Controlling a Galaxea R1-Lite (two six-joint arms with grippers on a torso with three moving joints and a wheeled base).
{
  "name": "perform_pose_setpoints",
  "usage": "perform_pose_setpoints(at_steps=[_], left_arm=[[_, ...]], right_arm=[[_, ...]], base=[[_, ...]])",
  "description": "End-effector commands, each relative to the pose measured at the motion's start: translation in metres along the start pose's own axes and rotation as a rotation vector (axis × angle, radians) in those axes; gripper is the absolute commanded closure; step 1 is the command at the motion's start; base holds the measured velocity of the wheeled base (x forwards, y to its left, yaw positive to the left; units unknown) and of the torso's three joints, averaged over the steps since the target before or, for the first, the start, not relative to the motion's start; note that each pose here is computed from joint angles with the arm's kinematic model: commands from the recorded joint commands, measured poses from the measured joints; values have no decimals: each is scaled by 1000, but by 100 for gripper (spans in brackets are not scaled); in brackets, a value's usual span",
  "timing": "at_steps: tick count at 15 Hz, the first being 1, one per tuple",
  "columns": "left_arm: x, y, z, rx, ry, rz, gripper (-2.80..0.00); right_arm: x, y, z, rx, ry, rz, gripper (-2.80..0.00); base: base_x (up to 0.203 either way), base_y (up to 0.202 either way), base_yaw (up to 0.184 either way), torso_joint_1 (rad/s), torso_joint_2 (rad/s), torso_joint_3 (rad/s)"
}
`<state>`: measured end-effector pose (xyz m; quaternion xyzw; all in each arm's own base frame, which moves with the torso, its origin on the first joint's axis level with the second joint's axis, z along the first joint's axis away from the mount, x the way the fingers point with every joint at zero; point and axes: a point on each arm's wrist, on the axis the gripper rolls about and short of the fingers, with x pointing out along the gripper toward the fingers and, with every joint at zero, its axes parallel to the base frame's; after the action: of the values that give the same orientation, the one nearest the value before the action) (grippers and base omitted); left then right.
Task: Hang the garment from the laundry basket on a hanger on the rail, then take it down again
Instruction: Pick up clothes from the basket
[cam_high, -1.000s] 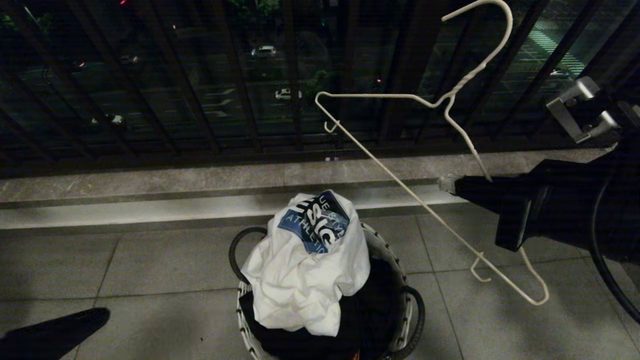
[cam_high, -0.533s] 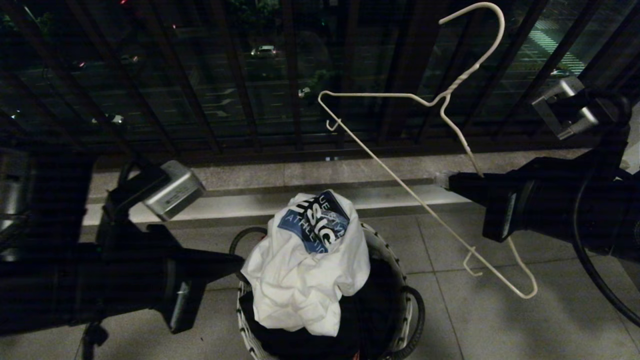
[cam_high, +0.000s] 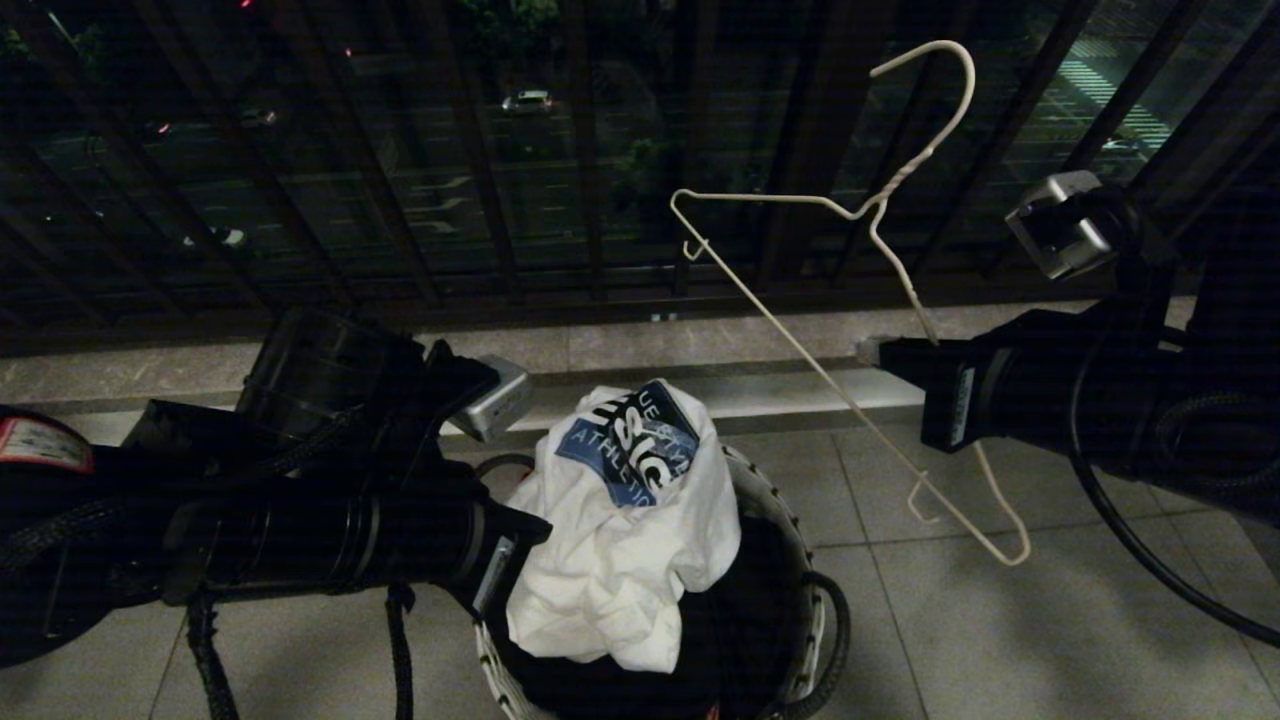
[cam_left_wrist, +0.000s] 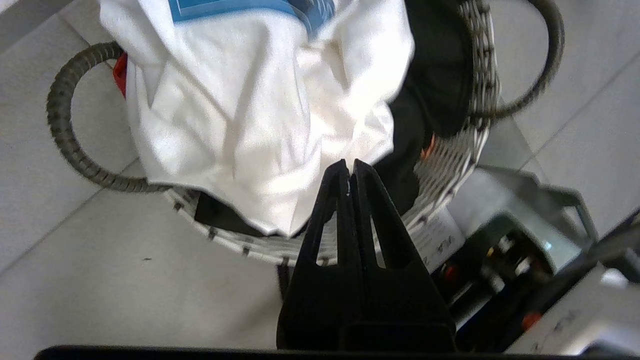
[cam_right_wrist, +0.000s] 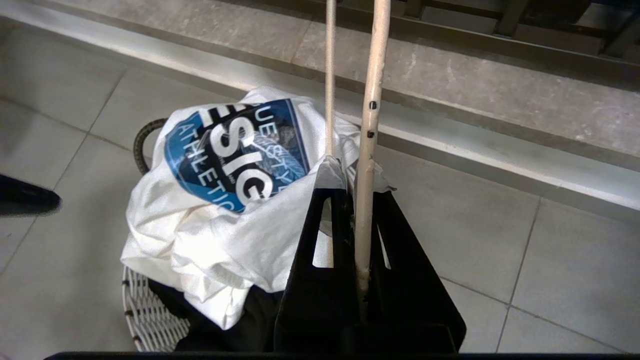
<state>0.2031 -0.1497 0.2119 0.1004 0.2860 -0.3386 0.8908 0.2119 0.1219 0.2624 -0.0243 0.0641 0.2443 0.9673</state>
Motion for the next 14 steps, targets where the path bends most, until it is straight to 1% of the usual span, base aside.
perform_pose_setpoints(at_steps=[1, 3, 4, 6, 7, 8, 9, 10, 11, 12, 14], left_arm=[[18, 2, 5, -57, -3, 0, 0], [29, 3, 6, -74, -61, 2, 0], [34, 4, 6, -76, -63, 16, 0], [45, 5, 4, -79, -48, 77, 0], [47, 6, 7, -79, -73, 94, 0], [49, 4, 10, -83, -116, 93, 0], [55, 3, 11, -101, -167, 89, 0], [63, 2, 9, -116, -202, 86, 0], [68, 2, 10, -123, -246, 104, 0], [69, -3, 9, -123, -273, 119, -280], [65, -7, 10, -118, -288, 118, -280]], right_arm=[[0, 0, 1, 0, -3, -2, 0], [-2, -1, 2, 0, -10, -4, 0], [-4, -2, 4, 1, -19, -6, 0], [-8, -3, 7, 2, -33, -11, 0], [-9, -3, 7, 2, -35, -11, 0], [-9, -3, 8, 0, -36, -11, 0], [-9, -3, 7, 0, -36, -10, 0], [-10, -3, 8, 2, -38, -11, 0], [-11, -3, 8, 2, -41, -11, 0], [-12, -3, 9, 0, -46, -11, 0], [-13, -4, 10, 0, -47, -15, 0]], base=[[0, 0, 0, 0, 0, 0], [0, 0, 0, 0, 0, 0], [0, 0, 0, 0, 0, 0], [0, 0, 0, 0, 0, 0], [0, 0, 0, 0, 0, 0], [0, 0, 0, 0, 0, 0], [0, 0, 0, 0, 0, 0], [0, 0, 0, 0, 0, 0], [0, 0, 0, 0, 0, 0], [0, 0, 0, 0, 0, 0], [0, 0, 0, 0, 0, 0]])
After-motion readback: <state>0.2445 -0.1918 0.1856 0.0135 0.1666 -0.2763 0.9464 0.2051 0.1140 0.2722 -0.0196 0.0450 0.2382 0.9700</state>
